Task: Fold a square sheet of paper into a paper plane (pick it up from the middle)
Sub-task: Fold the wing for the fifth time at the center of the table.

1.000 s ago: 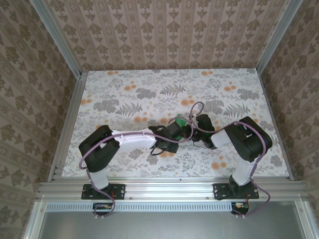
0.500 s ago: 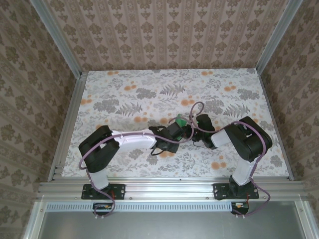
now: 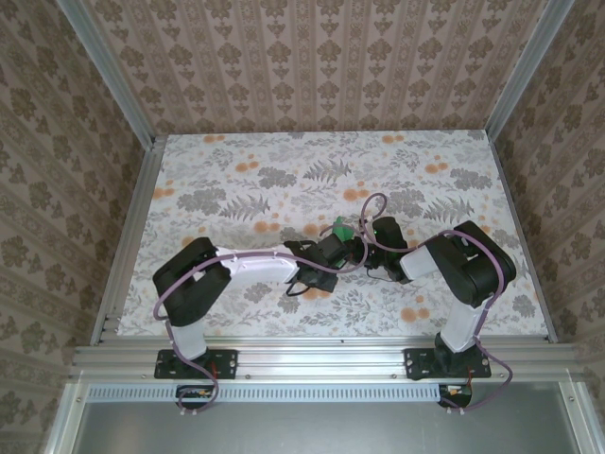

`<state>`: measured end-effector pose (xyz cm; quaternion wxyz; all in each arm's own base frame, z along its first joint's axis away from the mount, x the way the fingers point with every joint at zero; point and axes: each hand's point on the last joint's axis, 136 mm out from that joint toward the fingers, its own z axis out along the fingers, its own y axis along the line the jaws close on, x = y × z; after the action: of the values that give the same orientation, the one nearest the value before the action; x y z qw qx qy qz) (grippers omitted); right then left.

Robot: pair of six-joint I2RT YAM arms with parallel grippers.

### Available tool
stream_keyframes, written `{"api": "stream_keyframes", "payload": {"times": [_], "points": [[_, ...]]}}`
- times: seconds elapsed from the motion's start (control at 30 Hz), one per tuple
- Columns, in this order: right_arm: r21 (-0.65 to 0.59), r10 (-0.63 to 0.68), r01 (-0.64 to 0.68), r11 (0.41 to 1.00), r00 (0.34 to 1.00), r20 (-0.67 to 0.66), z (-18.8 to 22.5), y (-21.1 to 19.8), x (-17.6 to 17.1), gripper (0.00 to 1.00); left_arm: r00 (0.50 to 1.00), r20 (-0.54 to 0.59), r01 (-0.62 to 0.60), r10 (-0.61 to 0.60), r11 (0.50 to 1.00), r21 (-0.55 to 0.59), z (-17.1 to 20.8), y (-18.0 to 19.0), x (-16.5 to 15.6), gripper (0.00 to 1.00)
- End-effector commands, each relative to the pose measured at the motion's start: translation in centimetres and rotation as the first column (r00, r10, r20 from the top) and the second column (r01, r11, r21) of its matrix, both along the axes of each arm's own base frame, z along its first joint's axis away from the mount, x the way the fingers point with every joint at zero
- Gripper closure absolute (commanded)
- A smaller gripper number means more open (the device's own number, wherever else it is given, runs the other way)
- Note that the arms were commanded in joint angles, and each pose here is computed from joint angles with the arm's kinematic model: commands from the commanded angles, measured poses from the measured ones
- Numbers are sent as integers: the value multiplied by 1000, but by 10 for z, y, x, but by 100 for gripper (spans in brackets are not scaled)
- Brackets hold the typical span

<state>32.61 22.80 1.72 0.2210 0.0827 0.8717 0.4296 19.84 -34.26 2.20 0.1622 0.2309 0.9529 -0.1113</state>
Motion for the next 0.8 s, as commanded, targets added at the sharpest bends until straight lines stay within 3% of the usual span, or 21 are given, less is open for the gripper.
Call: {"api": "stream_keyframes", "payload": {"times": [0.0,0.3,0.47,0.6,0.77], "points": [[-241,-157,117,963,976,-154,-72,-49,-18,100,1000,-1,-1,1,999,34,-5,1,0,82],[-242,-161,121,963,974,-156,-73,-49,-18,100,999,43,18,-23,994,103,-2,6,0,96],[-237,-162,122,964,974,-158,-73,-49,-18,100,996,76,37,-50,986,165,1,9,-1,98],[-231,-162,123,965,974,-158,-73,-49,-17,100,995,66,65,-72,992,105,16,0,-3,80],[-232,-161,121,965,974,-162,-74,-49,-18,100,998,-33,37,-45,974,-224,48,-16,2,61]]}}
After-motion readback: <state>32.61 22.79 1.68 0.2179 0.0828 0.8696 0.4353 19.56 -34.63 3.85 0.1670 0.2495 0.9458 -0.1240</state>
